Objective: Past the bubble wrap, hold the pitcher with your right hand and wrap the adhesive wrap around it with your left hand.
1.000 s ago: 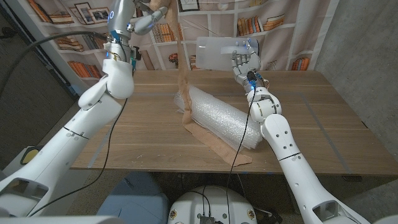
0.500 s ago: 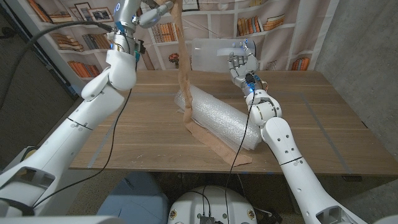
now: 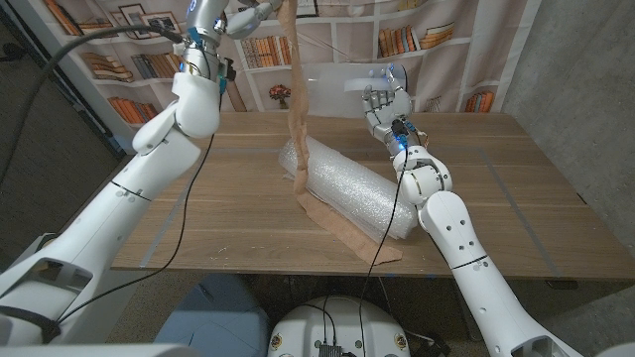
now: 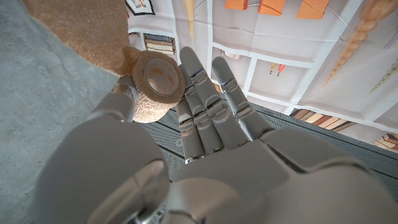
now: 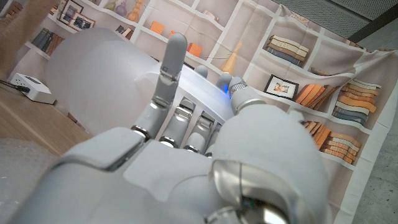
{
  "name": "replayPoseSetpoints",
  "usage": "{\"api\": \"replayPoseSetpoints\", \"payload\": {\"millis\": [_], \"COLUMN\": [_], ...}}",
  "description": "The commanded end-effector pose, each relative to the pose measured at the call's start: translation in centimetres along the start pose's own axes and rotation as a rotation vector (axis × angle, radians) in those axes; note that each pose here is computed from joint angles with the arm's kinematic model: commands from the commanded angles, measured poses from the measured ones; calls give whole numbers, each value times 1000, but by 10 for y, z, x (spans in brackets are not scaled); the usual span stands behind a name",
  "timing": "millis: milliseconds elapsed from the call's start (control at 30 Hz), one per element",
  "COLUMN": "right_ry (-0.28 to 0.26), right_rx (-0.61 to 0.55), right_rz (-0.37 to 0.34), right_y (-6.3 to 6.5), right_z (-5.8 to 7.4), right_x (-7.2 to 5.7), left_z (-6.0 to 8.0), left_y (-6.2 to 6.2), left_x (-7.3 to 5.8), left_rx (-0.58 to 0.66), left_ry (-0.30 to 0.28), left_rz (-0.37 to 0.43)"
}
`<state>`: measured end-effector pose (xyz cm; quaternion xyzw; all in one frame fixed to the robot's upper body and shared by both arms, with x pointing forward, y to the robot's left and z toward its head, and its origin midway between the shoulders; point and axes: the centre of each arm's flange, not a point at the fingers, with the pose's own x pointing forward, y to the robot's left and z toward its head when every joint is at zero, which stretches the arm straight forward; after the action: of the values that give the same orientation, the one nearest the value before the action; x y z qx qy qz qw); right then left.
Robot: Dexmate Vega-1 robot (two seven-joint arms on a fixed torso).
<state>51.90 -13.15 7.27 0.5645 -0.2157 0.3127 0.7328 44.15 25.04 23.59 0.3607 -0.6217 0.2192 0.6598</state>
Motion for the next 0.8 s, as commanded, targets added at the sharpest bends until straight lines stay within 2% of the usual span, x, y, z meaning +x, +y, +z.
{"api": "replayPoseSetpoints", "payload": {"millis": [33, 200, 500, 800], "right_ry": [18, 23, 37, 43], "right_rx": [2, -1, -2, 0], "right_rz": [6, 10, 12, 16], "right_y": [3, 5, 6, 7], "right_z": [-3, -4, -10, -12], "right_x": [-6, -7, -9, -11], "left_z": [2, 5, 9, 13], "left_y": [-2, -5, -11, -16], "left_x": [6, 12, 33, 42], "left_rx": [-19, -26, -88, -112], "left_ry": [6, -1, -2, -5], "left_rz": [-12, -25, -44, -56]}}
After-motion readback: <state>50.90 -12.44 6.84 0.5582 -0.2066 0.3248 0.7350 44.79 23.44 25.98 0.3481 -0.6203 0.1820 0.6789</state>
